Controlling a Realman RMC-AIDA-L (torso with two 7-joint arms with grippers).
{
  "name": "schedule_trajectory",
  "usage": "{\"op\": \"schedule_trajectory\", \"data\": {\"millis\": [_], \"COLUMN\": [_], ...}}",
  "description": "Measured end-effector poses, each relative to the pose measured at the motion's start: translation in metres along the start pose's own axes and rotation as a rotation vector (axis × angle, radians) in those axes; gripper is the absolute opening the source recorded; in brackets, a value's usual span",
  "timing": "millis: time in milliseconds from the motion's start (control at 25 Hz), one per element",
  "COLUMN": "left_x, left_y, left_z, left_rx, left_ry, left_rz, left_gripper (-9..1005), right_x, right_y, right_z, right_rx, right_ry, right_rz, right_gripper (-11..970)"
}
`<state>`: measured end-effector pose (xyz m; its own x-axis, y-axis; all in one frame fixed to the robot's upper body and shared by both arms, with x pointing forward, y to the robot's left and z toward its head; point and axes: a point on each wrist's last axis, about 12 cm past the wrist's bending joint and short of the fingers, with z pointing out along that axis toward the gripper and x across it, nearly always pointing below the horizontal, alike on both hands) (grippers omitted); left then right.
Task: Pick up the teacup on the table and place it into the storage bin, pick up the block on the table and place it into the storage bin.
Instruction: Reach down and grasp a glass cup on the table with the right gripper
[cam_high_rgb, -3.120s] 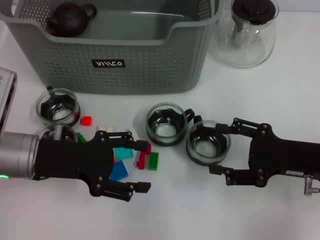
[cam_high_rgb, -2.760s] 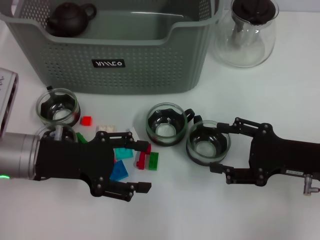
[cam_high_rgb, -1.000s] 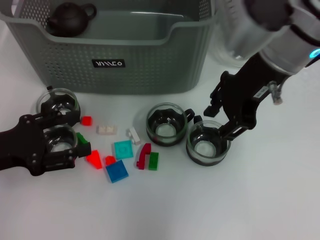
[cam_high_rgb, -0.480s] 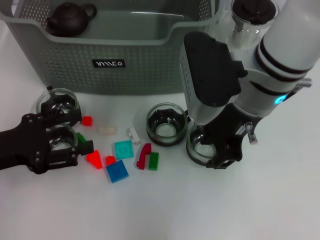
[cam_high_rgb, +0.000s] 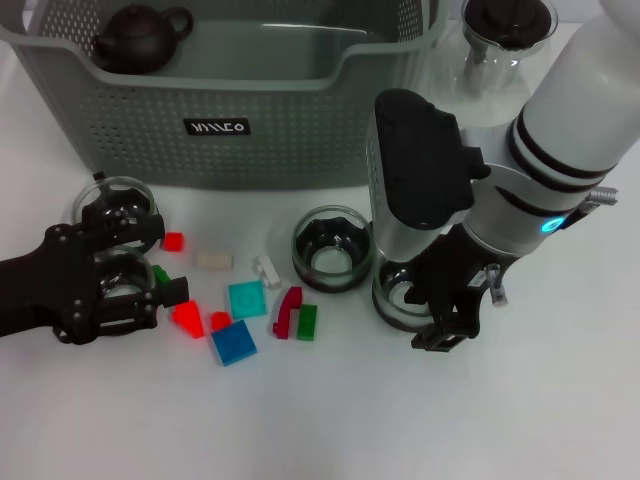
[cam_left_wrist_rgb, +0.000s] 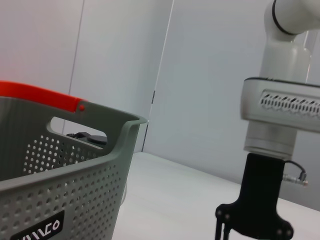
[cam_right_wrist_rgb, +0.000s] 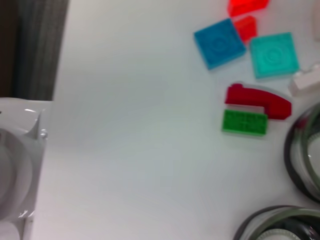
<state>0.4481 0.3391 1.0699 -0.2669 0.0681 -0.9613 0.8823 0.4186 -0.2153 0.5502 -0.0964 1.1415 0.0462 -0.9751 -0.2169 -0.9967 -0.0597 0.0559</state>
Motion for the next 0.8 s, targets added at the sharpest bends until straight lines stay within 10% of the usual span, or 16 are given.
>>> {"op": "schedule_trajectory", "data": {"millis": [800], "left_x": [0.001], "left_y": [0.0], "left_z": [0.002], "left_rx": [0.001], "left_ry": [-0.006], "left_rz": [-0.006], "left_gripper": [821], "right_x": [0.007], "right_y": [-0.001], "right_z": [0.015], "right_rx": [-0.023], "right_ry": [0.008], "right_rz": [0.084], "right_gripper": [234]}}
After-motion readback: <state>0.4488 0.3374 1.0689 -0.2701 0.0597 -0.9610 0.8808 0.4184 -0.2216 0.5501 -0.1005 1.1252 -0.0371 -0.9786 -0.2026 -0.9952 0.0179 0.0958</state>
